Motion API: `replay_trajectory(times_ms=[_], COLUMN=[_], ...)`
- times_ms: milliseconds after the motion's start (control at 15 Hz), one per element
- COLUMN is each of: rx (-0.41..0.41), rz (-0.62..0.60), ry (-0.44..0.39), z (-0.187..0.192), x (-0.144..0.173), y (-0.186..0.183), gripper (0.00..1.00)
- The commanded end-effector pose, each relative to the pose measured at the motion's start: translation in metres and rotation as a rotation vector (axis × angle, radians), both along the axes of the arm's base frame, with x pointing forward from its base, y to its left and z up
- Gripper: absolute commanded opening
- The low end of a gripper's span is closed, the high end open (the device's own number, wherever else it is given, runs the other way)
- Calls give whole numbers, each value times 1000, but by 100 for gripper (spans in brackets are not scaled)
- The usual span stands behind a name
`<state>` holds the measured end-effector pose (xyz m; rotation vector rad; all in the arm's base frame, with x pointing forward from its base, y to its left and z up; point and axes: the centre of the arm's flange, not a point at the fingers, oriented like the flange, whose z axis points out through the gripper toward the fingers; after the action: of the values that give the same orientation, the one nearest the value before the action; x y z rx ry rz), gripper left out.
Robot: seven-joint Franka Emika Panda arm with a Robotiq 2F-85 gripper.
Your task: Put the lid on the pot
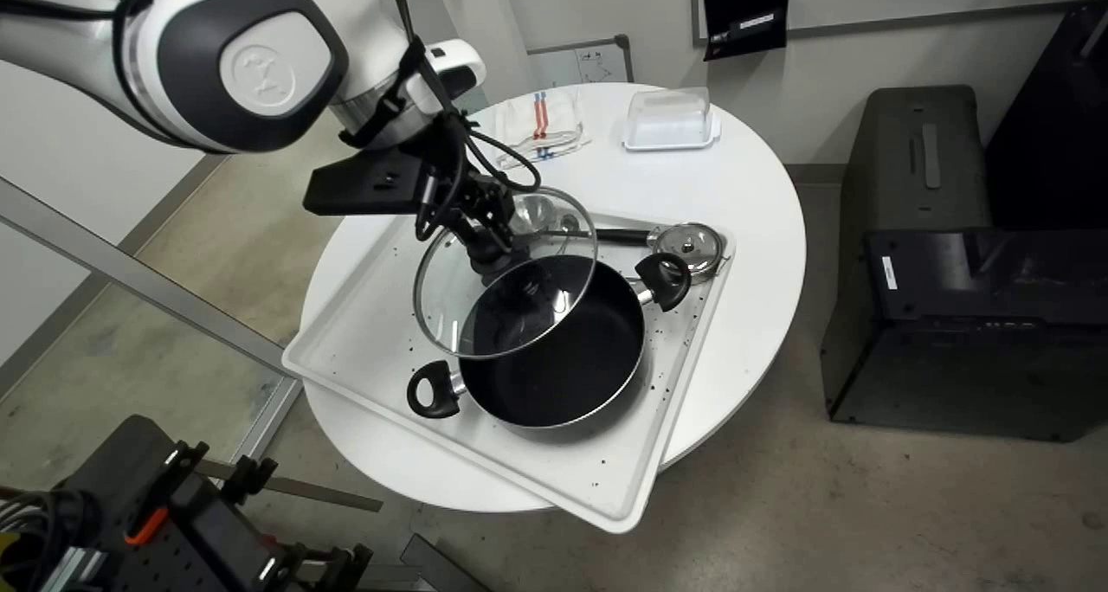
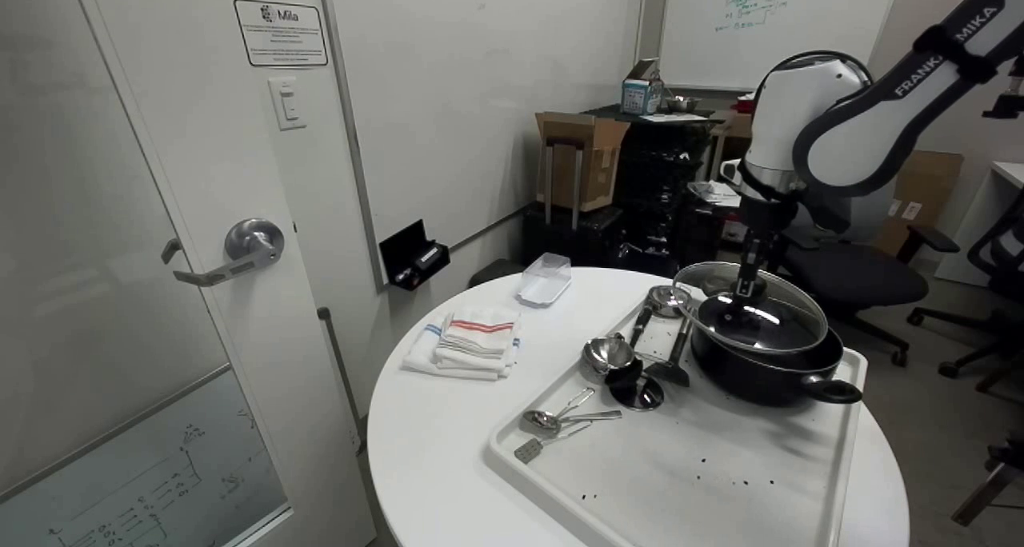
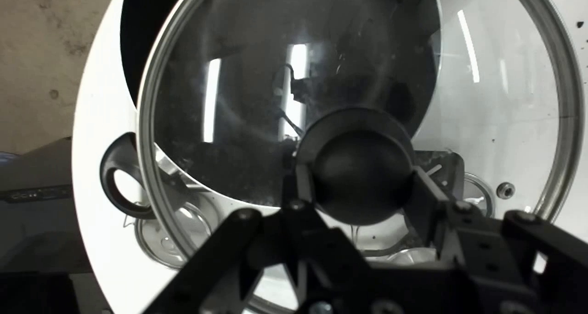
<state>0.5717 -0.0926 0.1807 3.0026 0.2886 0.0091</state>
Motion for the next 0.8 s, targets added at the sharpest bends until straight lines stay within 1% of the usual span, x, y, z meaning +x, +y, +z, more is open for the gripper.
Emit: replay_trajectory(times_ms=[0, 467, 733], rx=[-10, -8, -9], rz=[-32, -31, -6], ry=[-8, 6, 8], z=[-1, -7, -8], x=[6, -2, -7], y=[-17, -42, -57], gripper=[25, 25, 25])
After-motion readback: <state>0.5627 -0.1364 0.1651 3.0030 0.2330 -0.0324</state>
